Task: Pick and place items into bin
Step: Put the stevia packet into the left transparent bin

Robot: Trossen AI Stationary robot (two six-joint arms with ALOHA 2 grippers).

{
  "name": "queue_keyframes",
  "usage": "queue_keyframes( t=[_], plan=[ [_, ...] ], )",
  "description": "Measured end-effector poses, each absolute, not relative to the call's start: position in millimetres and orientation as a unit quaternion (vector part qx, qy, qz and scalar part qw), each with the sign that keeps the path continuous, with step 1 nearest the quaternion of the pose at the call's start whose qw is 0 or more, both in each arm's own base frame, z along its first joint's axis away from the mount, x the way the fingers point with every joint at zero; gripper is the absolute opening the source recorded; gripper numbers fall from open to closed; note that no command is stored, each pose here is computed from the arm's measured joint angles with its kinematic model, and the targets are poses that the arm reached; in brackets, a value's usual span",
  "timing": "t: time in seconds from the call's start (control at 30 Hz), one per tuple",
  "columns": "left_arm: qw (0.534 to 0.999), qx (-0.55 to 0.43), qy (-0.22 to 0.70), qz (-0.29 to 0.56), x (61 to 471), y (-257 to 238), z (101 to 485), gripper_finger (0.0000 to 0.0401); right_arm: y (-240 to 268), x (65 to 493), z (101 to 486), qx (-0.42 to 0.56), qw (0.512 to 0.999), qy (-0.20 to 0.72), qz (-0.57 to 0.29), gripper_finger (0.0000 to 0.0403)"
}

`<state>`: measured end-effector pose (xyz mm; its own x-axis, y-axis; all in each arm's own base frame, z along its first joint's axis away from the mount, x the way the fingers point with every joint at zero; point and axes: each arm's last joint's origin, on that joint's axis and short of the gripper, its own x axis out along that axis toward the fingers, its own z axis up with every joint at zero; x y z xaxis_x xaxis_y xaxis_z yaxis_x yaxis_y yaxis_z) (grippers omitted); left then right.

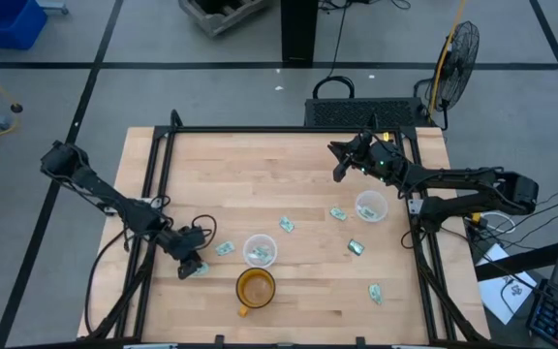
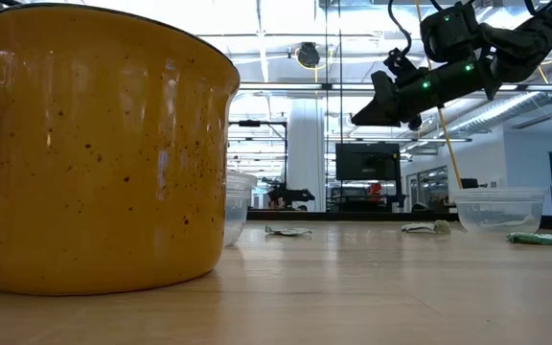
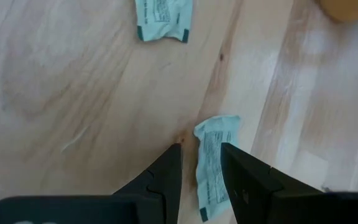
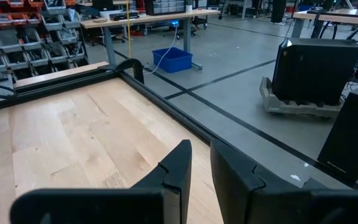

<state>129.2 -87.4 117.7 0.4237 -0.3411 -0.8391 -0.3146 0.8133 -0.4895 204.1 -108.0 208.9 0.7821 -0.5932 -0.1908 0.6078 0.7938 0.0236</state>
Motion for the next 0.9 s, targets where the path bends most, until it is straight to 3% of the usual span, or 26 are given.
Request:
queue_keyframes(
  t=[0.47, 0.73, 0.9],
  plan=[
    [0.802, -0.239, 0.546, -0.035, 123, -89, 113, 0.0114, -108, 204, 209, 0.042, 0.943, 0.087, -0.318, 0.0052],
    [0.800, -0.242, 0.548, -0.018, 121, -89, 112, 0.0014, -108, 204, 209, 0.042, 0.943, 0.087, -0.318, 0.0052],
    [0.800, -0.243, 0.548, -0.020, 121, -89, 112, 0.0010, -108, 204, 209, 0.042, 0.943, 0.087, -0.318, 0.0052]
  ],
)
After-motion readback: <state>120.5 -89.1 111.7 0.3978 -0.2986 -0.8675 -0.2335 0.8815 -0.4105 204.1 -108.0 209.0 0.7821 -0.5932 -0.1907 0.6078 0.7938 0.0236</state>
